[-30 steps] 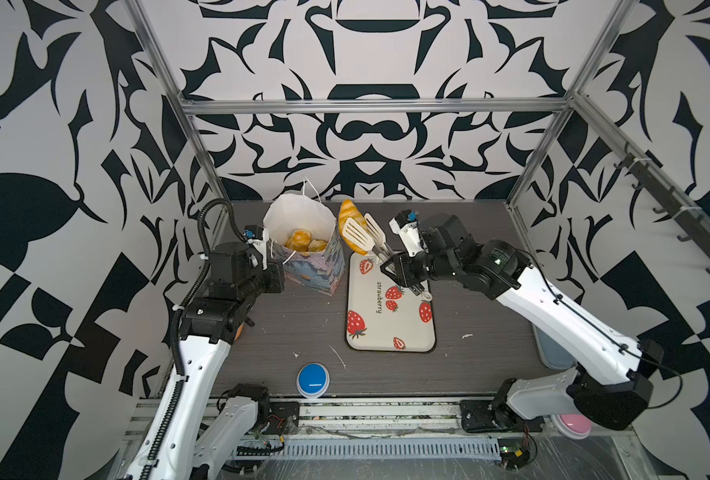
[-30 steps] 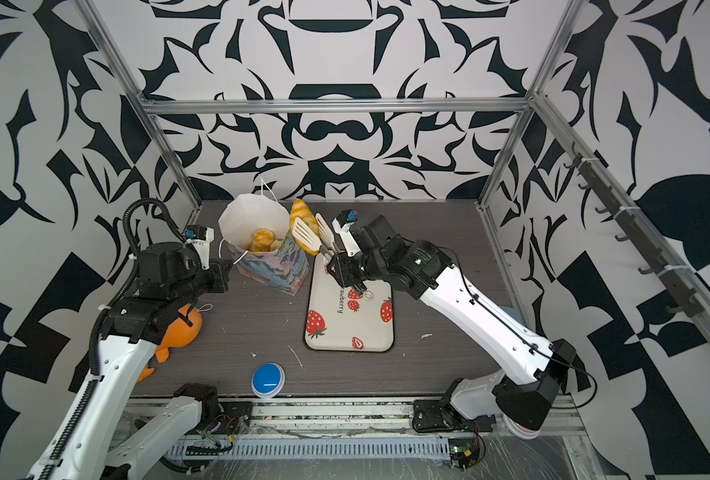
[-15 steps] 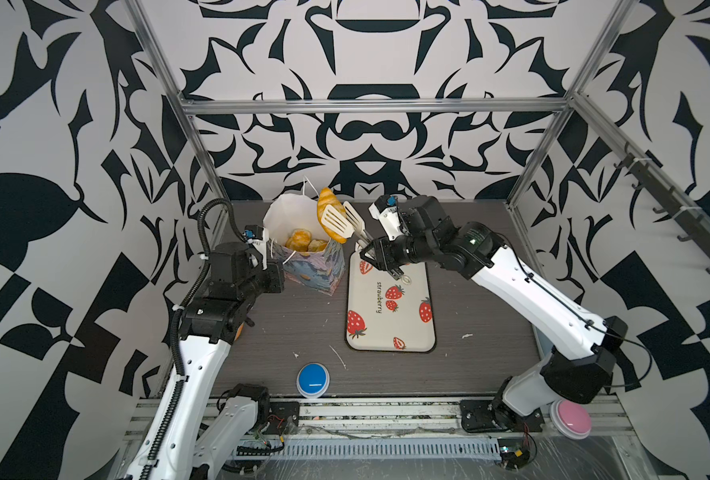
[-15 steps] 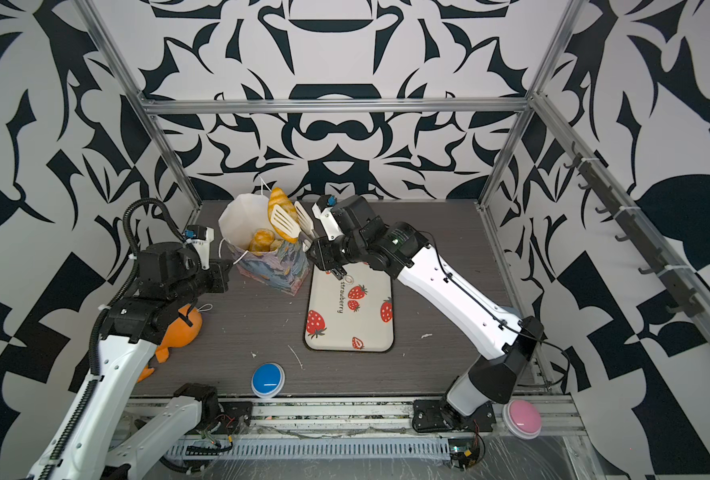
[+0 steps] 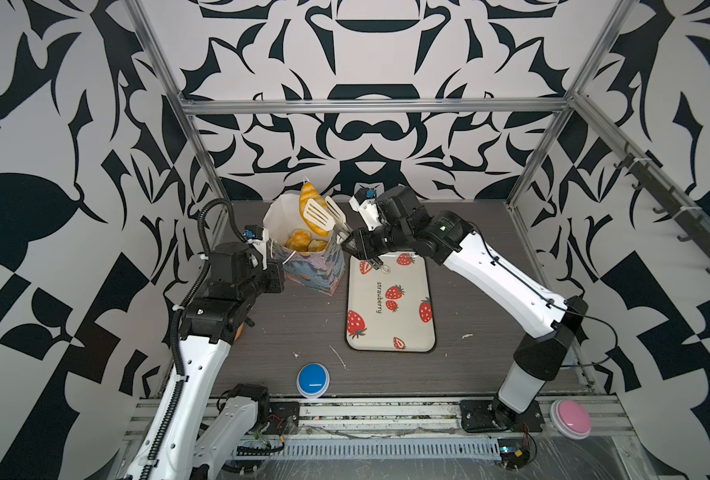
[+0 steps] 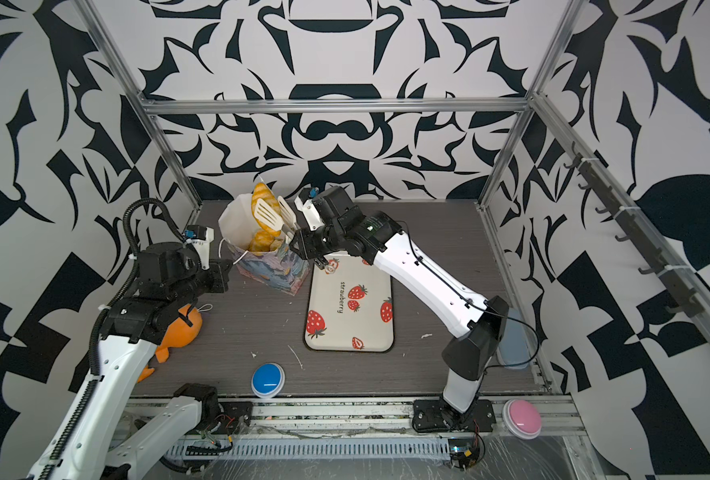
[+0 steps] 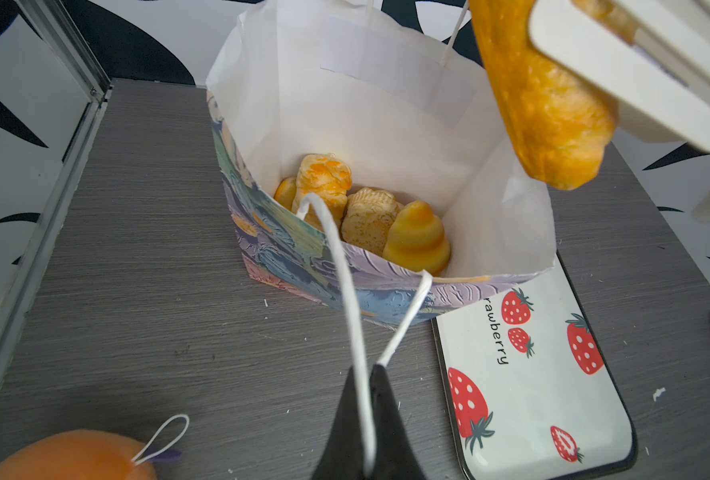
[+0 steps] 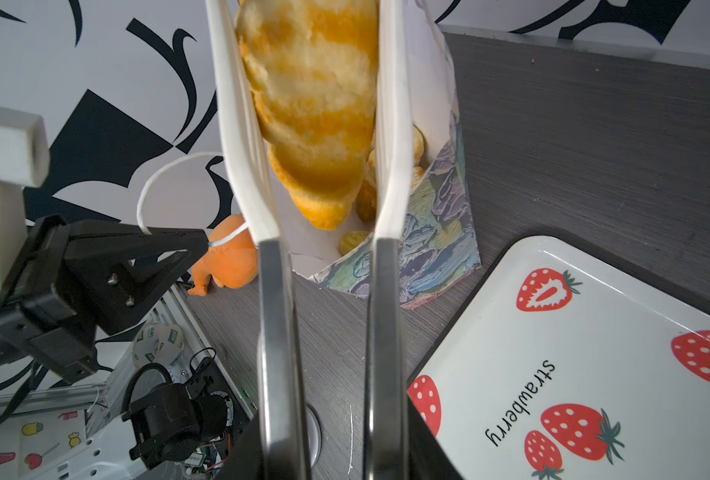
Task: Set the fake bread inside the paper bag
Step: 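Carry the croissant in the tongs over the bag opening, then open the tongs to drop the croissant into the bag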
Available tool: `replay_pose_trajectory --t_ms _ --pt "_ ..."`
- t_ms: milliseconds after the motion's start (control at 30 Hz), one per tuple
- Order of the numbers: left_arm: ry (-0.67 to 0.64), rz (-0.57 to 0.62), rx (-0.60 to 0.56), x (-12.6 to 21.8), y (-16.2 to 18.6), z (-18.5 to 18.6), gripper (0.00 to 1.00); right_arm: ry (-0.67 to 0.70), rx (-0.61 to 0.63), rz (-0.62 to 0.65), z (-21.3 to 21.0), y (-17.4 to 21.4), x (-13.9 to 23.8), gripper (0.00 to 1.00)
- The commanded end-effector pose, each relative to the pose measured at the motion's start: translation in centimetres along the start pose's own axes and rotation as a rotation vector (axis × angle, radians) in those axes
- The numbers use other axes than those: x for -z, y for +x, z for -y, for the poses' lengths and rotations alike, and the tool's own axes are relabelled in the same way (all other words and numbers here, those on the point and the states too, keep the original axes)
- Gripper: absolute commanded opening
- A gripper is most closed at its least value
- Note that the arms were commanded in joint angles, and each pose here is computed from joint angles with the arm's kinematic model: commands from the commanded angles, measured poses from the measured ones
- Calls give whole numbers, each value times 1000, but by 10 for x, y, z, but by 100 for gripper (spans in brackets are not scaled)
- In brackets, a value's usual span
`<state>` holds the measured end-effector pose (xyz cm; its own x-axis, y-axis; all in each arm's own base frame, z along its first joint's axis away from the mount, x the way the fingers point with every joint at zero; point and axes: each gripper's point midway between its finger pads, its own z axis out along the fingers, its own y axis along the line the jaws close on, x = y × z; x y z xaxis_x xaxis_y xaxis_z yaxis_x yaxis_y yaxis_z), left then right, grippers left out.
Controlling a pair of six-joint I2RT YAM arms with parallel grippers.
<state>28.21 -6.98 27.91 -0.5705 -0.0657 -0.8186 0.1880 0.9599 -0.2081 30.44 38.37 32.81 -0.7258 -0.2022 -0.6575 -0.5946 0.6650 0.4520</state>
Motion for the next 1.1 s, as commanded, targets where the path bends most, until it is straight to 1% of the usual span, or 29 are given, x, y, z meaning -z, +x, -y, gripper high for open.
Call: replay_pose_trajectory --t_ms 0,233,567,700,1067 --pt "-15 -29 5 -1 11 -4 6 -86 38 120 -28 -33 20 40" --pt "-15 -27 4 -1 11 -4 6 -76 23 94 -23 -27 8 41" --pt "-16 -26 6 0 11 -4 6 -72 9 80 -20 -21 2 43" --pt "-14 -22 5 0 10 -4 10 -68 2 71 -18 -18 0 44" --pt "-13 -23 5 0 10 -4 11 -73 10 77 -21 -24 1 52"
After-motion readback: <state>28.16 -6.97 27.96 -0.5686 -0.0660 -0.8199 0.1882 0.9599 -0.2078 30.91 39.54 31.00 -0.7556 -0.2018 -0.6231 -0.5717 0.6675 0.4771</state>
